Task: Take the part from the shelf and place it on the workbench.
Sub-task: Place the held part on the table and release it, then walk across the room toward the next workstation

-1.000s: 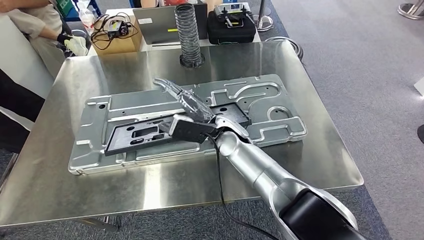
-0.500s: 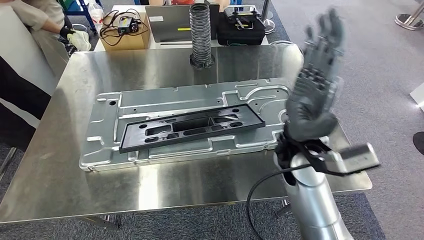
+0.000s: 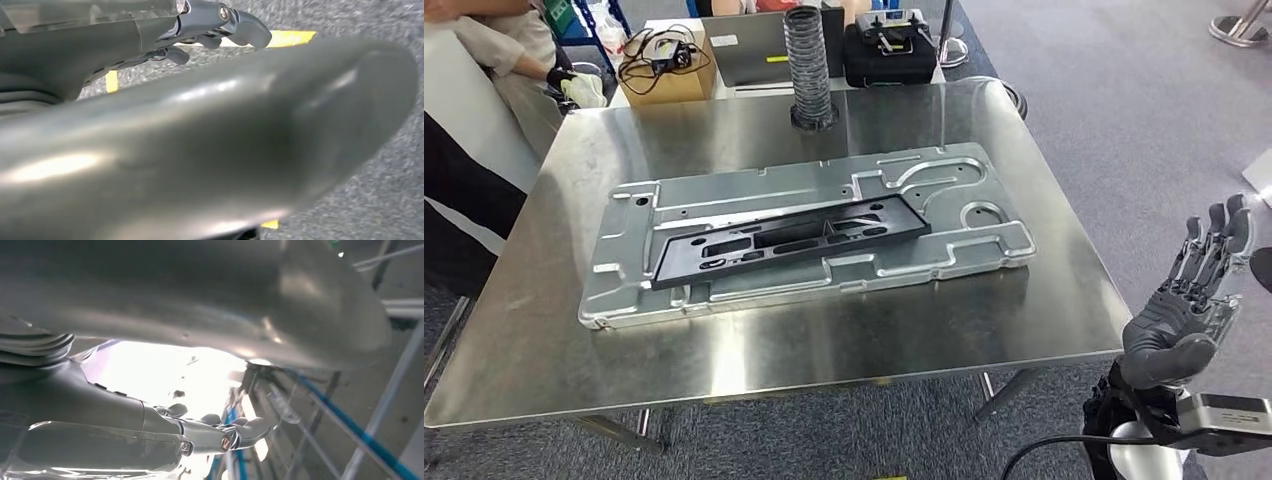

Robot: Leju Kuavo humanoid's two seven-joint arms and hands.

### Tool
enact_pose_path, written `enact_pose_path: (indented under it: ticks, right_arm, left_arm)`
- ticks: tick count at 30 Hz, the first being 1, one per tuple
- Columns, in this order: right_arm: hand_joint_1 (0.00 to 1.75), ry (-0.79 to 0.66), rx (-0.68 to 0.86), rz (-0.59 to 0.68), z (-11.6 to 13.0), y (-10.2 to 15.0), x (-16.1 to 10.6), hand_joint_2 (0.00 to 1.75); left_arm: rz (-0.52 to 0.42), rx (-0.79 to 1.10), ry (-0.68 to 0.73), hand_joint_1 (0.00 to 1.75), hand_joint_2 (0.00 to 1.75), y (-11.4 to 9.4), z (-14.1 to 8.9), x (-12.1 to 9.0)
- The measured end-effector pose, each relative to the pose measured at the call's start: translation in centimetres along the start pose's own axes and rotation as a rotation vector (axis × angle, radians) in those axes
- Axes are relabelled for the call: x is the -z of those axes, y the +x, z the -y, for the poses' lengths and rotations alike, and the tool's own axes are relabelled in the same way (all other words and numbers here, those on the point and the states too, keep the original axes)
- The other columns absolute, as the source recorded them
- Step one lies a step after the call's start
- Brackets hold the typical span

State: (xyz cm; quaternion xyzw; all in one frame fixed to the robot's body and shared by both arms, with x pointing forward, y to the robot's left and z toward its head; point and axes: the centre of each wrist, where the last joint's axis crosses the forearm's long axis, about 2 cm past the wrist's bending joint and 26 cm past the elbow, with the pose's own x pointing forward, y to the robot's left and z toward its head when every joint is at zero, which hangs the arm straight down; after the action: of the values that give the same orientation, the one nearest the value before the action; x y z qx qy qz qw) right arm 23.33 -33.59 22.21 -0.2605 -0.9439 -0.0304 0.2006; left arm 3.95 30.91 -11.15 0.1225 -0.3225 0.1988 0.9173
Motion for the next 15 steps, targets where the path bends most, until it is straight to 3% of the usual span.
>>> enact_pose_path:
  ticks: [15]
  right_arm:
    - [0.0,0.024,-0.208,-0.162,5.3,-0.7,-4.7,0.0]
  left_arm:
    - [0.021,0.008,-0.003,0.0,0.0,0.5,-0.1,0.4]
